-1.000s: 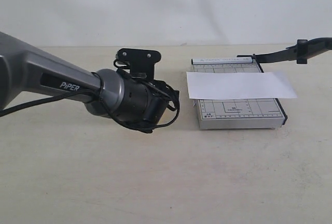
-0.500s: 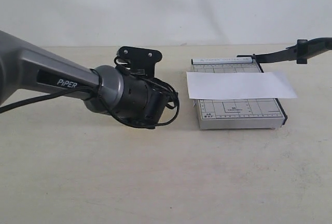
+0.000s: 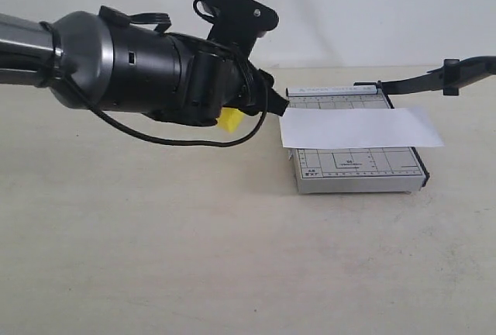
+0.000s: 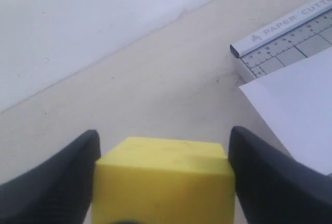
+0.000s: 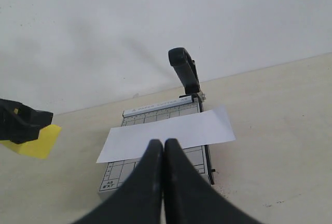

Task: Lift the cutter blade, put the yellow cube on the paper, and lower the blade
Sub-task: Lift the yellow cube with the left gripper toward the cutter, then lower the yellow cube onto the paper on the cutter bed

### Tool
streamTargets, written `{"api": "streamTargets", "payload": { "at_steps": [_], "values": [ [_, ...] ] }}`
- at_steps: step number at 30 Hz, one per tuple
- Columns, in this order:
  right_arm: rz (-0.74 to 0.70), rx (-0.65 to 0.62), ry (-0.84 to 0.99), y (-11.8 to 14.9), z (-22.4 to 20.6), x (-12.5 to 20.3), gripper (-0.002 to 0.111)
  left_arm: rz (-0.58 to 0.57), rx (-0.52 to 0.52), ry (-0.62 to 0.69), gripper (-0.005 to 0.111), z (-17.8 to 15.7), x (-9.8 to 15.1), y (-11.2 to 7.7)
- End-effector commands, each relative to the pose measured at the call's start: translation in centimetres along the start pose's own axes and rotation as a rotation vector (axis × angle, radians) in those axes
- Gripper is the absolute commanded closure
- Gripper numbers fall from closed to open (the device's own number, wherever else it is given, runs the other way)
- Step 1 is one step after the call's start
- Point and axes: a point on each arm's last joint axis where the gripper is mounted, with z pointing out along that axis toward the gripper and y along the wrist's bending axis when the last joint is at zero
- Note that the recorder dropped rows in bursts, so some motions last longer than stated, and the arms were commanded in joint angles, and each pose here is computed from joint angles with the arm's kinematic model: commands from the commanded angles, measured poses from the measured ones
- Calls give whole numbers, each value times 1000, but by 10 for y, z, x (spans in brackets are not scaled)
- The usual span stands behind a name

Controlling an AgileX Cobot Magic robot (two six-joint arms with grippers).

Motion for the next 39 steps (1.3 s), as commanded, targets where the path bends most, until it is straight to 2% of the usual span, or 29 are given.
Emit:
{"api": "streamTargets", "payload": {
  "at_steps": [1, 2, 4, 5, 7, 10, 12, 14, 19, 26, 31, 39],
  "values": [
    [-2, -5, -19, 1, -1, -3, 109, 70, 152, -44, 102, -3, -4, -13],
    [-2, -5, -19, 1, -1, -3, 109, 119, 286, -98, 102, -6, -8, -25],
    [0, -6, -19, 1, -1, -3, 109, 166, 448, -159, 102, -12, -14, -39],
    [0, -6, -19, 1, -1, -3, 109, 153, 467, -174, 102, -14, -19, -42],
    [0, -6, -19, 1, -1, -3, 109, 140, 472, -200, 102, -15, -28, -42],
    [0, -6, -19, 1, -1, -3, 109, 143, 468, -295, 102, -20, -58, -41],
    [0, -6, -19, 1, -1, -3, 109, 179, 464, -345, 102, -15, -71, -45],
    [0, -6, -19, 1, -1, -3, 109, 218, 504, -386, 102, -8, -78, -55],
    [0, -6, -19, 1, -1, -3, 109, 227, 521, -391, 102, 22, -76, -78],
    [0, -6, -19, 1, -1, -3, 109, 224, 521, -393, 102, 44, -72, -92],
    [0, -6, -19, 1, -1, -3, 109, 190, 518, -371, 102, 48, -69, -92],
    [0, -6, -19, 1, -1, -3, 109, 91, 474, -362, 102, 40, -80, -81]
  ]
}}
